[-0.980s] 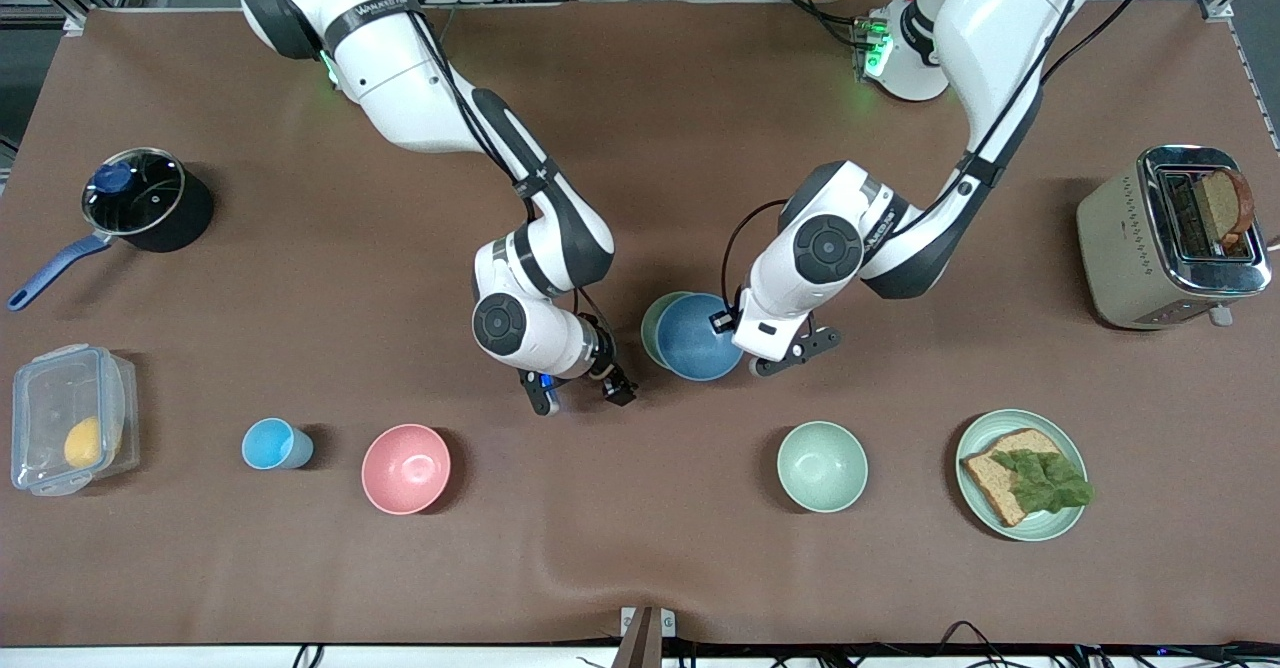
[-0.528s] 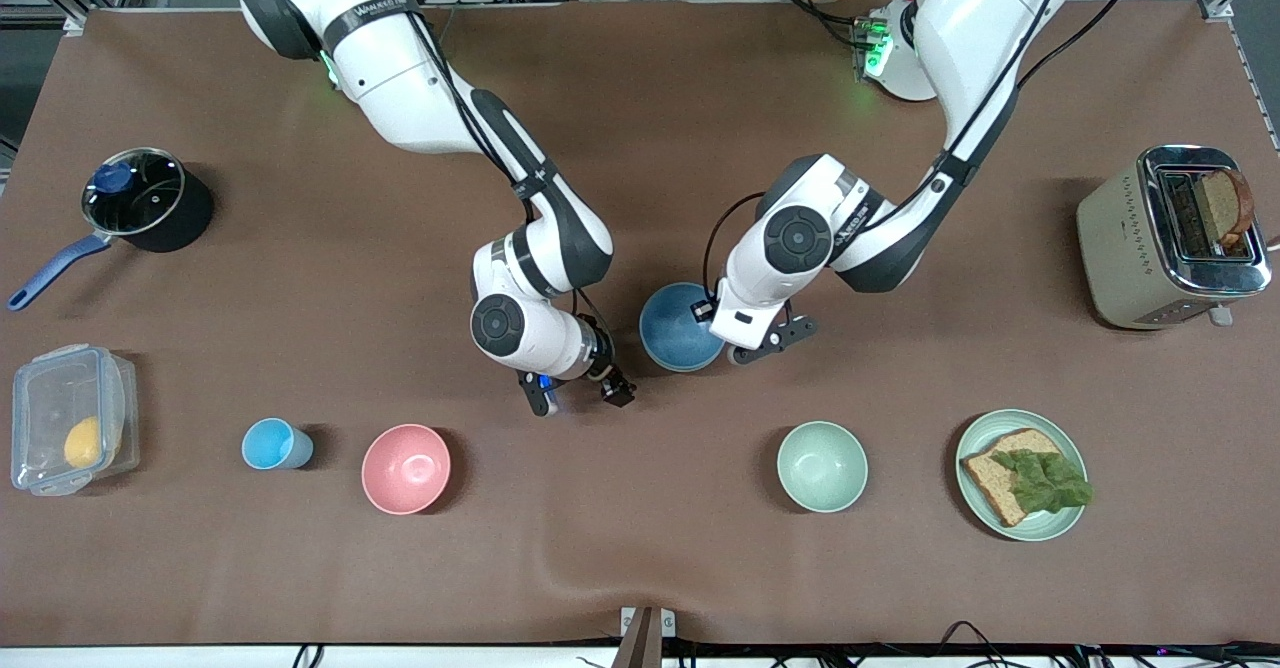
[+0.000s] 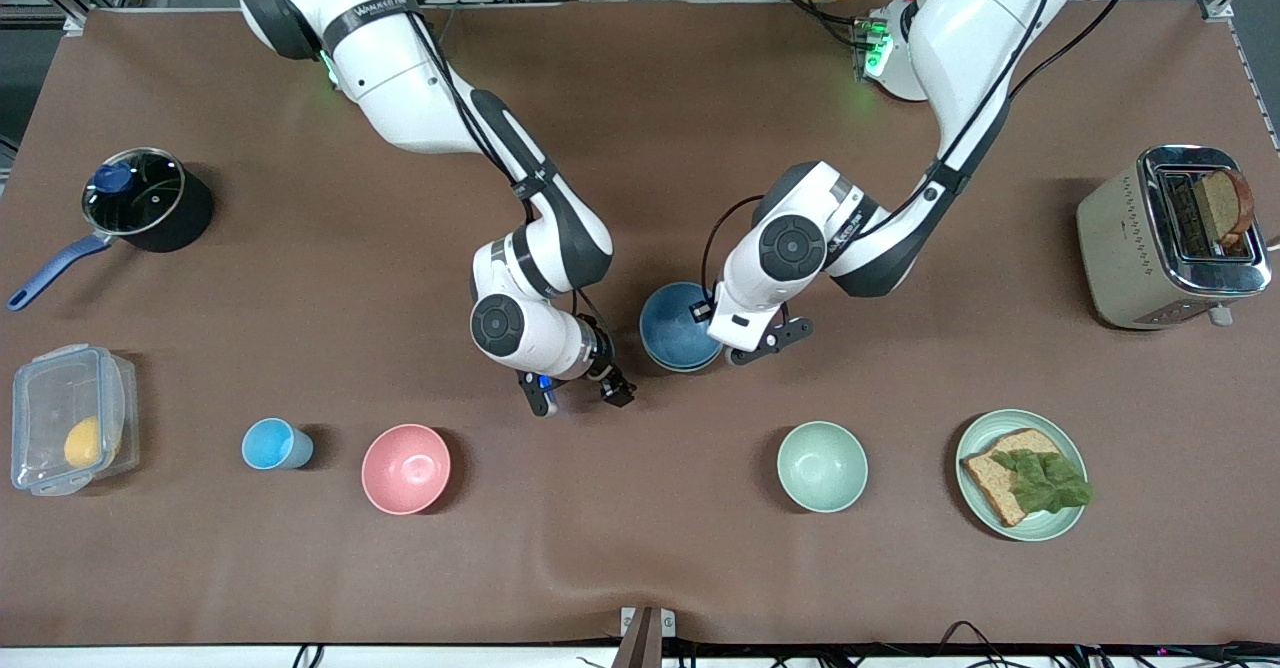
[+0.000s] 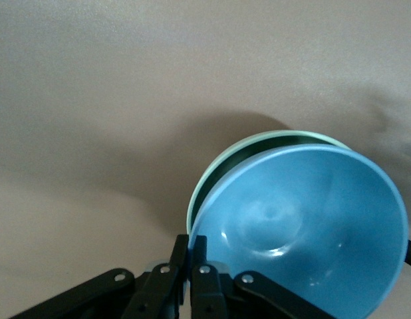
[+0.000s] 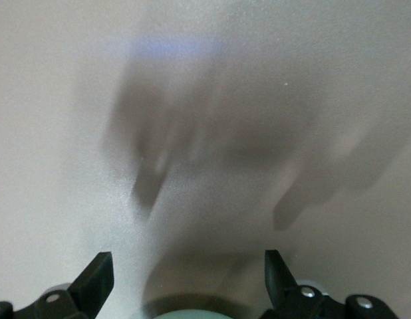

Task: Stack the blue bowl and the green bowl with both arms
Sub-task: 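Lower the blue bowl into the green bowl and open the left gripper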

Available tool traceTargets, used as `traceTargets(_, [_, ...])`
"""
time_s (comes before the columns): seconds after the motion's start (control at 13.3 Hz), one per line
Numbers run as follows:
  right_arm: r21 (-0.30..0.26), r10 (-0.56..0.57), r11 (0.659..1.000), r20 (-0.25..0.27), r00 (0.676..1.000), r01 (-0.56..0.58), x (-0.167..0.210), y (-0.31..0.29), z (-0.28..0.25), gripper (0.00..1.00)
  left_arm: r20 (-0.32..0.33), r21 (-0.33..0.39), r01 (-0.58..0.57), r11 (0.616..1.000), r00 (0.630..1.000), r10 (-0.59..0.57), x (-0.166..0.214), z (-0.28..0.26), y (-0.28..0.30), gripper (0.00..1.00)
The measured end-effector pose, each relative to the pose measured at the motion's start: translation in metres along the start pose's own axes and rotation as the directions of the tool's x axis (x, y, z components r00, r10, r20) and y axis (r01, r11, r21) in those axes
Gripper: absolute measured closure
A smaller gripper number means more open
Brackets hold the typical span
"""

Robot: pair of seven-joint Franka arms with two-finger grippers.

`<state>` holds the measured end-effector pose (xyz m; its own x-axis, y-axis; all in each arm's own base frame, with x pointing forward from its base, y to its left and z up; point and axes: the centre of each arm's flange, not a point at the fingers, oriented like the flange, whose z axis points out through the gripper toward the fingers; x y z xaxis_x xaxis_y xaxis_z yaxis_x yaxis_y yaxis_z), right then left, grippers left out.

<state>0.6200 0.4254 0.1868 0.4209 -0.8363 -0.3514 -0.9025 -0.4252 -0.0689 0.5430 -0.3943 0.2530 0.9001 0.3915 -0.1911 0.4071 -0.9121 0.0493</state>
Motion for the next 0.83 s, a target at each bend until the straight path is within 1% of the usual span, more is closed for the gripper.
traceTargets(0.75, [0.007,0.006,1.000,-0.001,1.000,-0.006,0.005,-0.002,-0.003,0.00,0.007,-0.006,-0.001,1.000,1.000,0.001,0.000,0.011,0.002,0.95])
traceTargets(0.83, [0.007,0.006,1.000,-0.001,1.000,-0.006,0.005,-0.002,-0.003,0.00,0.007,-0.008,-0.002,1.000,1.000,0.002,-0.001,0.012,0.002,0.89])
